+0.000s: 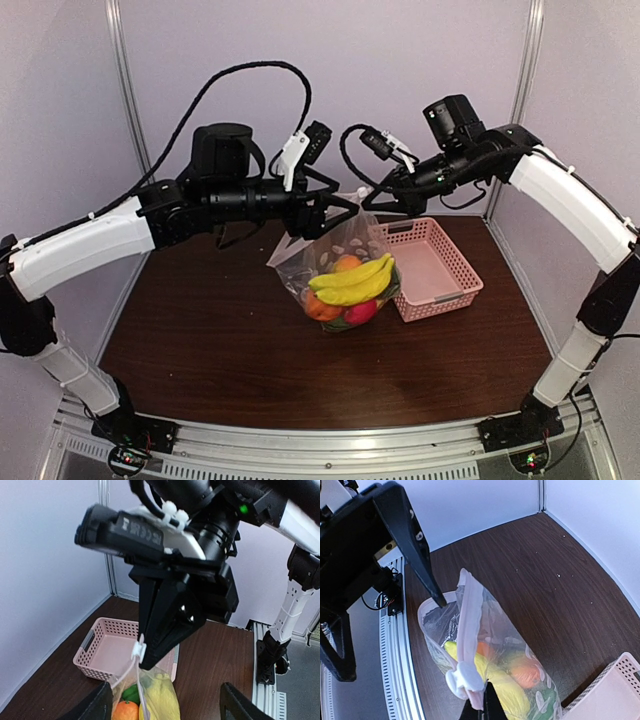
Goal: Place the food in the zip-top bag and seal the zipper
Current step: Zip the zipper of the food storage bag.
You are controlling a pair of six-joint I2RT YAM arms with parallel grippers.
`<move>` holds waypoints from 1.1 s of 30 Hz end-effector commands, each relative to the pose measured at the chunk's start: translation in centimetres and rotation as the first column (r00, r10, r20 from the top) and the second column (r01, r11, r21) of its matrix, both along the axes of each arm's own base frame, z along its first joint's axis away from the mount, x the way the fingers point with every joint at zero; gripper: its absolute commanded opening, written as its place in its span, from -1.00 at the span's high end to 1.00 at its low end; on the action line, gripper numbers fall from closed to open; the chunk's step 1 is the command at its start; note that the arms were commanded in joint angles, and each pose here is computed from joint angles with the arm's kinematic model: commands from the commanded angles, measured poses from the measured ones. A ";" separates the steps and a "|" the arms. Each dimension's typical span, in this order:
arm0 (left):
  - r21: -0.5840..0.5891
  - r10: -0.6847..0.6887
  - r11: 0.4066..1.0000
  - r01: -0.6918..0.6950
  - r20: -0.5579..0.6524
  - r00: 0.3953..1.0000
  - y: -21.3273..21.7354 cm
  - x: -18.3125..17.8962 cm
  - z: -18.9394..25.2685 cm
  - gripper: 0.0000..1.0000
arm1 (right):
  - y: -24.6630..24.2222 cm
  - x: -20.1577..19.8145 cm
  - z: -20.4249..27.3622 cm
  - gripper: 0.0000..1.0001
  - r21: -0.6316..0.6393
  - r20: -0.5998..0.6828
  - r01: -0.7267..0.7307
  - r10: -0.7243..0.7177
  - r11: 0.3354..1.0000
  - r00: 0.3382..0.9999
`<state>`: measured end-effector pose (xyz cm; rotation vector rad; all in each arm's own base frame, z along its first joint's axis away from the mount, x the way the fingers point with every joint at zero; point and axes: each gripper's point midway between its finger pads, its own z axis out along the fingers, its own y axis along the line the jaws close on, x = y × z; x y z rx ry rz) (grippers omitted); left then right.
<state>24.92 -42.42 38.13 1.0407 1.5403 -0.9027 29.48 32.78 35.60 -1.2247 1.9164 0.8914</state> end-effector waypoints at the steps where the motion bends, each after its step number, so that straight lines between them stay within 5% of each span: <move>1: -0.104 0.100 0.991 -0.088 0.110 0.989 0.7 1.4 4.8 -0.45 | 0.2 -1.5 1.7 1.00 0.007 0.029 -0.012 0.012 1.000 1.000; 13: -0.044 -0.034 0.998 0.040 0.120 0.992 -2.0 0.6 2.9 0.04 | 0.4 -2.4 1.5 1.00 0.005 0.027 -0.038 0.038 0.999 0.999; 33: -0.003 -0.021 1.000 0.021 0.075 0.997 -2.8 1.6 0.7 0.22 | 0.3 -2.7 2.0 1.00 0.019 0.050 -0.040 0.039 0.999 0.998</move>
